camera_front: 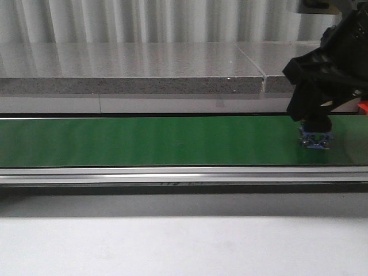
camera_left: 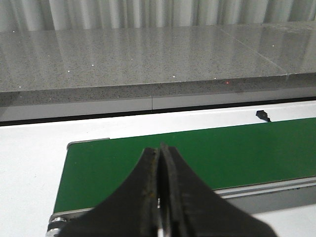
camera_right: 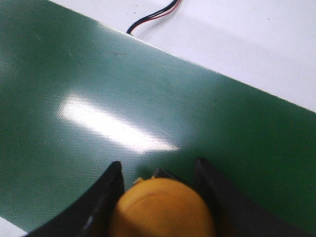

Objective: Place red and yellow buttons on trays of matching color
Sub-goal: 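Carry the yellow button to the yellow tray and release it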

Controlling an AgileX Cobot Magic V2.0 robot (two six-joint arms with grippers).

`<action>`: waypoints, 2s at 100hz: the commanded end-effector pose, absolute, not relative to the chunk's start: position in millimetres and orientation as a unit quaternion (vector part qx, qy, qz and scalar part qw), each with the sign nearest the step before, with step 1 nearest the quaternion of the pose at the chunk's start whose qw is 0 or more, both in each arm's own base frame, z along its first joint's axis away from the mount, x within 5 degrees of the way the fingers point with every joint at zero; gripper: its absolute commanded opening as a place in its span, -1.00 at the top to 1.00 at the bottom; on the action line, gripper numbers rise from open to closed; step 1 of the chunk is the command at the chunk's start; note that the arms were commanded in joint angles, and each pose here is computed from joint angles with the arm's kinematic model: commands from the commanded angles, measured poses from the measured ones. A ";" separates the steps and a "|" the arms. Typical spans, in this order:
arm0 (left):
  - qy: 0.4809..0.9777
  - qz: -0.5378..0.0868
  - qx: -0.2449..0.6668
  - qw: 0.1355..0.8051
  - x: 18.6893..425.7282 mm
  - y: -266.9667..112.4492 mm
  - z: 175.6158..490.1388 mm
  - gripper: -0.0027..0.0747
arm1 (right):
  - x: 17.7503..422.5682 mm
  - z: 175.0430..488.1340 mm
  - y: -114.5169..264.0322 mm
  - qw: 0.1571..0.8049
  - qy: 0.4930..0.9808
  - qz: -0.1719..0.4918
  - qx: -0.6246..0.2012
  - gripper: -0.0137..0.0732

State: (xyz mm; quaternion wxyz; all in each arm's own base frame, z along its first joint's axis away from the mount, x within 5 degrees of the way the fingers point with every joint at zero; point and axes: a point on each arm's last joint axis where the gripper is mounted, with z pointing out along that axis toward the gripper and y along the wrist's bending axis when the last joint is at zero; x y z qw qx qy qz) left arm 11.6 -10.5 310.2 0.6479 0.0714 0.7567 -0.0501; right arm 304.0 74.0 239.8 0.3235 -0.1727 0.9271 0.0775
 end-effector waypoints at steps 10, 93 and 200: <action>0.730 -0.057 0.067 0.678 11.6 -10.3 323.1 0.99 | 298.1 279.9 50.0 0.378 0.914 0.077 -0.123 0.33; 0.730 -0.057 0.067 0.678 11.6 -10.3 323.1 0.99 | 207.8 327.3 -202.6 0.503 0.753 -0.099 0.412 0.34; 0.730 -0.057 0.067 0.678 11.6 -10.3 323.1 0.99 | 171.3 218.5 -200.2 0.382 0.777 -0.096 0.491 0.34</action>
